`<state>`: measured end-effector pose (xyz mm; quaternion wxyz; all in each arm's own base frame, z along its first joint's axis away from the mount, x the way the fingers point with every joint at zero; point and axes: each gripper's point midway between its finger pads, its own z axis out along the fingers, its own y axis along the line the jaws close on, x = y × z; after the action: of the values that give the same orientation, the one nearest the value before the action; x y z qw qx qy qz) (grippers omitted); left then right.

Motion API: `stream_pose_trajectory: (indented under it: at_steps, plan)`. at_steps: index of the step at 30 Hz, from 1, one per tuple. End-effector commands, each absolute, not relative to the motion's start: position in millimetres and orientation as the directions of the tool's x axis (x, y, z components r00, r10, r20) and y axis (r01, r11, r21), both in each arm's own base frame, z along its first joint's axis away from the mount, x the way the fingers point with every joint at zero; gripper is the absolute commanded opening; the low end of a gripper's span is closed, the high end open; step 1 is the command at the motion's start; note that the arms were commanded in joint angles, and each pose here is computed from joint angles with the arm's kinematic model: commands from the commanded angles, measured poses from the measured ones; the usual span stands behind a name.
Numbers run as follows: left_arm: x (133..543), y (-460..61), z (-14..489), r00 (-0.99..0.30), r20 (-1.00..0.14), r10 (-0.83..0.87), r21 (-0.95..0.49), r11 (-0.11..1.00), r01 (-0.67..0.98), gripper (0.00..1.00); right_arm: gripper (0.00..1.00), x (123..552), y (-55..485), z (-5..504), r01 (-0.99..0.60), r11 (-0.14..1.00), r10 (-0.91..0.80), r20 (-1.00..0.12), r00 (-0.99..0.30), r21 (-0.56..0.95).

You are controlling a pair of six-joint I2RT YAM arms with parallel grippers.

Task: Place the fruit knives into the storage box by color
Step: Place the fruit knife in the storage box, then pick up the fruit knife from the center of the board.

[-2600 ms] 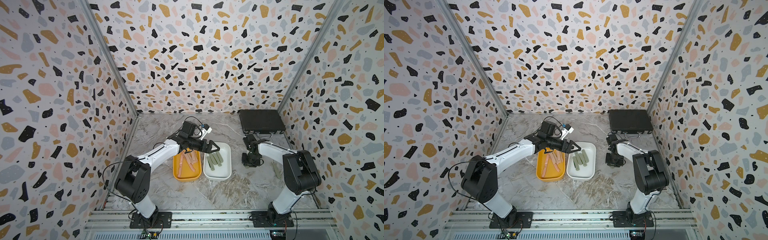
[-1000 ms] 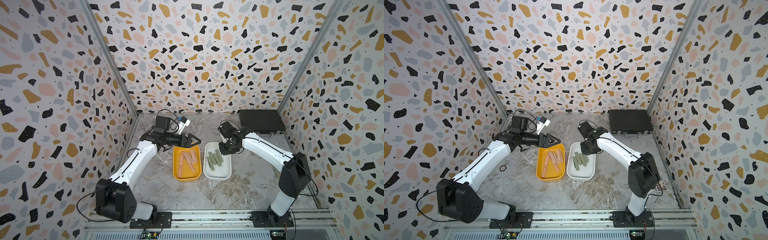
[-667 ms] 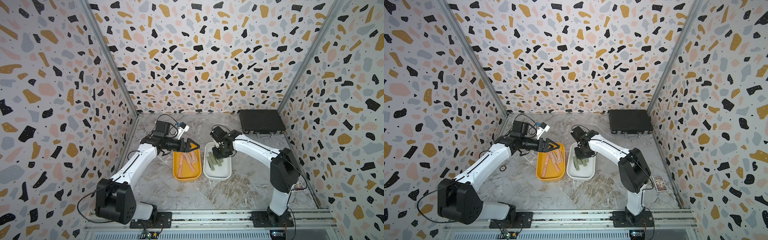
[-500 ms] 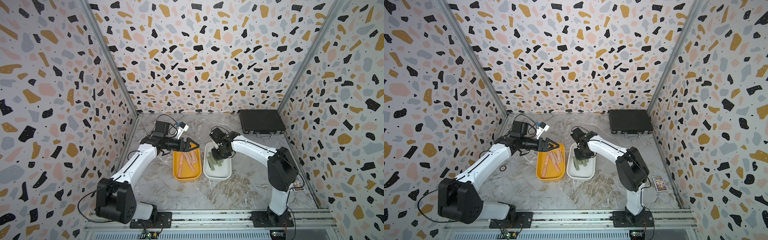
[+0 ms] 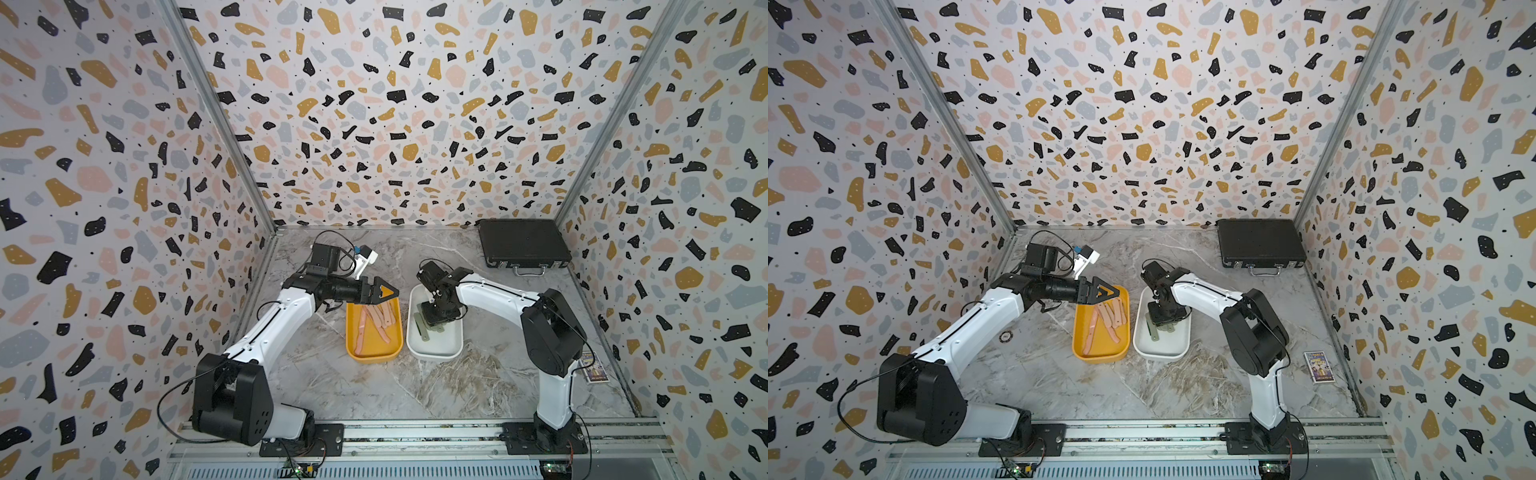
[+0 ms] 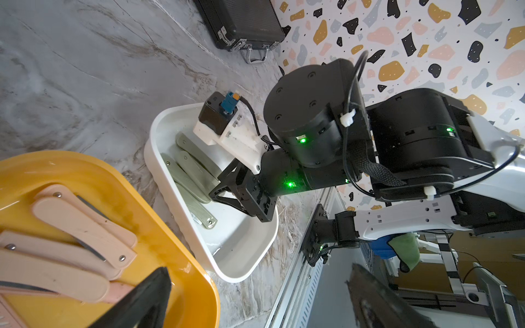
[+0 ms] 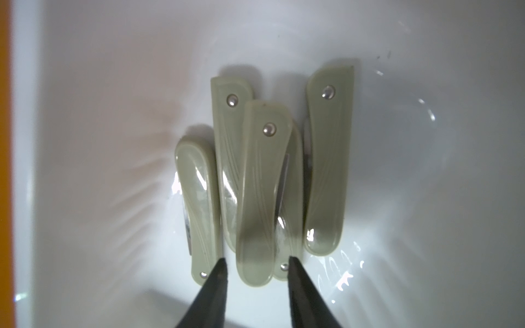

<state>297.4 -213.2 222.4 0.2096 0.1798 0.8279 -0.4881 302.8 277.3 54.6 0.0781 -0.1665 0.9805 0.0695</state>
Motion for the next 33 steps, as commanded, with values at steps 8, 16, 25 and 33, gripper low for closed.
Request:
stream_pose_trajectory:
  at_steps: [8, 16, 25, 33]
  plan:
    - [302, -212, 220, -0.840, -0.536, 0.085, -0.725, 0.463, 0.509, 0.98, 0.56, 309, 268, 99, -0.332, 0.937, -0.285, -0.319, -0.904, 0.106]
    - [302, -211, 226, -0.828, -0.554, 0.082, -0.710, 0.473, 0.522, 0.98, 0.68, 309, 254, 103, -0.299, 0.947, -0.245, -0.338, -0.909, 0.115]
    - [313, -212, 251, -0.802, -0.591, 0.087, -0.684, 0.473, 0.556, 0.98, 0.68, 313, 221, 116, -0.246, 0.962, -0.188, -0.368, -0.911, 0.117]
    - [329, -223, 282, -0.776, -0.627, 0.062, -0.681, 0.439, 0.586, 0.98, 0.72, 310, 168, 122, -0.156, 0.983, -0.112, -0.360, -0.926, 0.093]
